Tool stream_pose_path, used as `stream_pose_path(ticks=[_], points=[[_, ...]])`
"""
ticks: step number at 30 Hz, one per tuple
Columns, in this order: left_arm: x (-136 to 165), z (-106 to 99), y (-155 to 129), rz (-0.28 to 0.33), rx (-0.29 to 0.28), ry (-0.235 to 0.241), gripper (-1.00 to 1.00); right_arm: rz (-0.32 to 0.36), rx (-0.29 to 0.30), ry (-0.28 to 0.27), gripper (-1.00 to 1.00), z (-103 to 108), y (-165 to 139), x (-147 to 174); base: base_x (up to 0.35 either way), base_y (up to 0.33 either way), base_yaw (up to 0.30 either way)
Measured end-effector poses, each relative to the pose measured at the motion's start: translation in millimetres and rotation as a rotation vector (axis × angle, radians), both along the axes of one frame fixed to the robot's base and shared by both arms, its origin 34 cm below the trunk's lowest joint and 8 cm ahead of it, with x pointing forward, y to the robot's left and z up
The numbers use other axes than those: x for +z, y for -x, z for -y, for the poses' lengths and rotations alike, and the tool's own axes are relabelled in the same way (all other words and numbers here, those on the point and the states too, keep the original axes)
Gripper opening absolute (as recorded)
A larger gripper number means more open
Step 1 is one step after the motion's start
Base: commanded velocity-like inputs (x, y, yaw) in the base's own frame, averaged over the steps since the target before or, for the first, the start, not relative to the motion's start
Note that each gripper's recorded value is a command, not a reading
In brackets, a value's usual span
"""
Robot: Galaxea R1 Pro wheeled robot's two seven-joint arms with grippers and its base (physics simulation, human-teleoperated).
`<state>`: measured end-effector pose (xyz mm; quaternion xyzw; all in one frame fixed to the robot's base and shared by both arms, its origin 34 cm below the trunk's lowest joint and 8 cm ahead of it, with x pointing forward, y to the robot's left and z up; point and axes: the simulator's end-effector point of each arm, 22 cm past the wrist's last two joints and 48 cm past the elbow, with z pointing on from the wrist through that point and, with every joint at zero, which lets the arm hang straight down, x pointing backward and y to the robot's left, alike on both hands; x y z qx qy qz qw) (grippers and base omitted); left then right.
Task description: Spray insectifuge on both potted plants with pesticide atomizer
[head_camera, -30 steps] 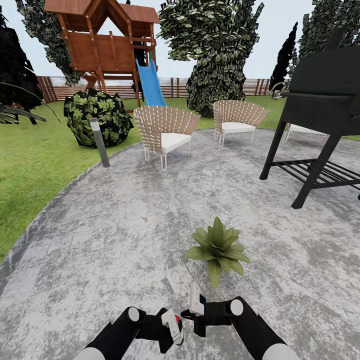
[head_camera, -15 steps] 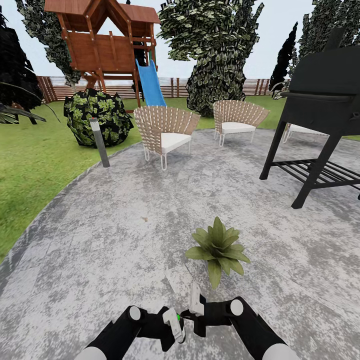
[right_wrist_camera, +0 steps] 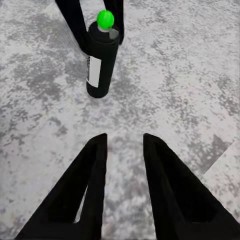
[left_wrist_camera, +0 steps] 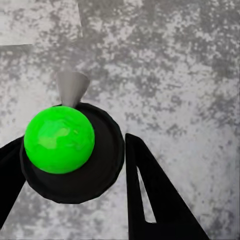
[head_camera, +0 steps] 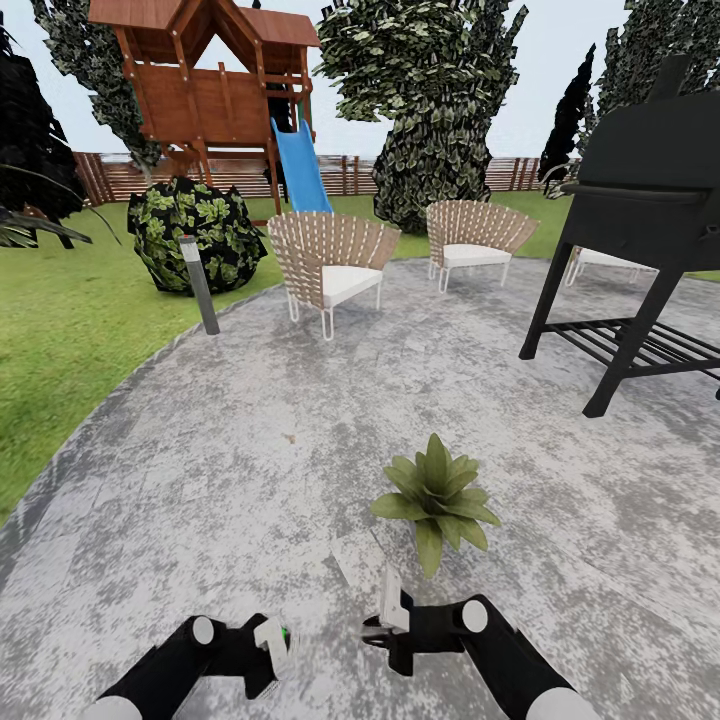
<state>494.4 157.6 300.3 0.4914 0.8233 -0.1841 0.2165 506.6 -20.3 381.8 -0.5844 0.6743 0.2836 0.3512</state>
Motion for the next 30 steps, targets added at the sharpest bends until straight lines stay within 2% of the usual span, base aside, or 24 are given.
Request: stream_pose_path(ticks=[3,7,9,11,12,14,15,16,19,20,22,23,24,25,27,30], points=[[-3,-24,-1,0.000,0.011,-0.031,-1.00,-0.002,-0.004,0.000,1.00,1,0,-1,0.000,0.000,0.000],[-6,-35,3,-0.008,0.016,-0.047,-1.00,-0.001,-0.013,0.003,1.00,3,-1,-2,0.000,0.000,0.000],[-7,-37,5,-0.012,0.024,-0.050,-1.00,0.008,-0.036,0.008,1.00,8,-6,-3,0.000,0.000,0.000],[-9,-40,6,-0.020,0.042,-0.050,-1.00,0.020,-0.146,0.015,1.00,24,-21,-12,0.000,0.000,0.000],[-9,-46,1,-0.015,0.086,-0.044,-1.00,-0.007,-0.254,0.029,1.00,42,-22,-29,0.000,0.000,0.000],[-5,-58,-12,0.000,0.195,-0.015,-1.00,-0.054,-0.434,0.062,1.00,76,-20,-59,0.000,0.000,0.000],[-3,-63,-17,0.004,0.234,-0.003,-1.00,-0.060,-0.511,0.083,1.00,95,-21,-69,0.000,0.000,0.000],[-2,-65,-19,0.005,0.252,0.003,-1.00,-0.061,-0.556,0.101,1.00,109,-21,-76,0.000,0.000,0.000],[-4,-69,-17,-0.008,0.281,0.010,-1.00,-0.056,-0.706,0.188,1.00,168,-13,-99,0.000,0.000,0.000],[-6,-69,-13,-0.018,0.285,0.010,-1.00,-0.055,-0.751,0.201,1.00,182,-10,-103,0.000,0.000,0.000],[-11,-68,-6,-0.039,0.293,0.010,-1.00,-0.040,-0.900,0.212,1.00,217,-4,-109,0.000,0.000,0.000],[-13,-66,-3,-0.046,0.297,0.012,-1.00,-0.029,-1.000,0.216,1.00,236,-1,-111,0.000,0.000,0.000],[-13,-65,-3,-0.049,0.299,0.013,-1.00,-0.023,-1.063,0.221,1.00,249,2,-112,0.000,0.000,0.000],[-13,-63,-3,-0.055,0.312,0.024,-1.00,-0.024,-1.160,0.230,1.00,267,12,-116,0.000,0.000,0.000],[-13,-62,-4,-0.077,0.351,0.035,-1.00,-0.038,-1.257,0.220,1.00,281,24,-119,0.000,0.000,0.000],[-16,-69,0,-0.148,0.419,0.011,-1.00,-0.053,-1.345,0.194,1.00,293,27,-118,0.000,0.000,0.000]])
